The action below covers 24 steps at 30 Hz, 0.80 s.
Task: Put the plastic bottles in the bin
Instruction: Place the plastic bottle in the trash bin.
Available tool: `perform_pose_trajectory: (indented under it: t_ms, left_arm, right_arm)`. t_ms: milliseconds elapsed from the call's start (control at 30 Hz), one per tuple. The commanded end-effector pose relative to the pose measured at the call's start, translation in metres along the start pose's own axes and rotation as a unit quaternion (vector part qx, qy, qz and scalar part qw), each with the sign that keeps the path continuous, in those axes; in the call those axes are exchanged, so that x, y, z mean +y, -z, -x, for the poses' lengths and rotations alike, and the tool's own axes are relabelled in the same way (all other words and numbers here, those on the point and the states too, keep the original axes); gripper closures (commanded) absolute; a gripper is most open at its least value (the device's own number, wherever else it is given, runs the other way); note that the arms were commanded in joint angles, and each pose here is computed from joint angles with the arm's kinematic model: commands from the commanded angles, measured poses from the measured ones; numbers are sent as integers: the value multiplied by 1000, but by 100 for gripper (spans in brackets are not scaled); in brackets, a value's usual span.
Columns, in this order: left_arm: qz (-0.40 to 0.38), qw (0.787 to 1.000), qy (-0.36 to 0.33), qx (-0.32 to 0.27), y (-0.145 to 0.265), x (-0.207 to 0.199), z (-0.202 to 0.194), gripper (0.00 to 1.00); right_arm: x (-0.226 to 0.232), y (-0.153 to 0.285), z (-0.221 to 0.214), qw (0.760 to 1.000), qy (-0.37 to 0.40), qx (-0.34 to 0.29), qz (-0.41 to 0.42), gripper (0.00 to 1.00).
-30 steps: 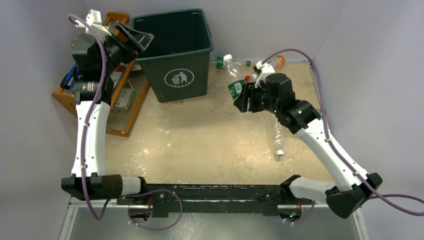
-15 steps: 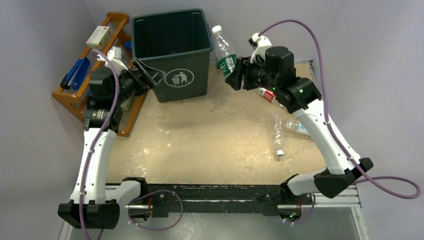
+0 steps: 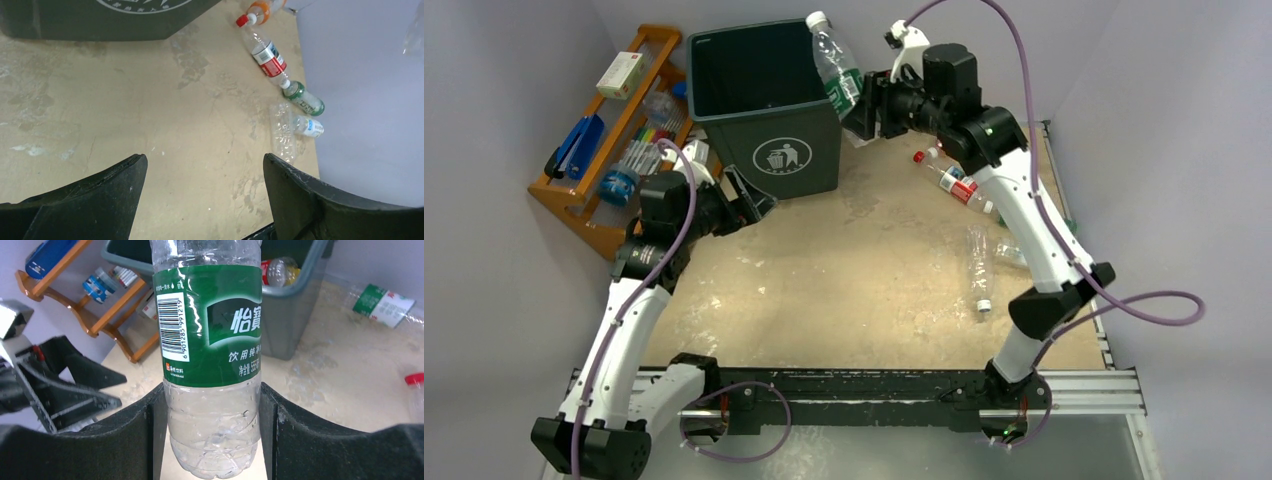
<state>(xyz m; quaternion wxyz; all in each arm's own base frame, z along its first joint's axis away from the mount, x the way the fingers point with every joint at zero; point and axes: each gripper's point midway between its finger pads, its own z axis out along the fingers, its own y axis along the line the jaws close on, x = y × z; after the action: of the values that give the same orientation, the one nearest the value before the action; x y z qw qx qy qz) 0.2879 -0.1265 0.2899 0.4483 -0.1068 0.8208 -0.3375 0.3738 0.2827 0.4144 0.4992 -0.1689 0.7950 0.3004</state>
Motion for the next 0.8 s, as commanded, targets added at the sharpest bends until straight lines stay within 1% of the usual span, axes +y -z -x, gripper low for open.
perform_pose_trajectory:
  t_ms: [0,167,333,467,567,767]
  left_arm:
    - [-3,1000,-30,8,10,4,-15,14]
    - [-1,1000,-18,26,15,14,-41,13]
    - [-1,999,-5,38,25,22,-65,13]
    - [9,999,2,49,34,32,-82,13]
    - [10,999,11,50,42,35,-91,13]
    - [14,999,18,44,53,36,-95,12]
  right_arm:
    - [19,-6,30,998,28,-31,44,47]
    - [20,-31,42,997,40,-44,54,47]
    - [24,-55,55,994,42,-72,75,47]
    - [28,-65,70,989,40,-107,90,47]
    - [30,-70,82,985,39,-134,100,47]
    - [34,-78,104,975,37,-187,117,47]
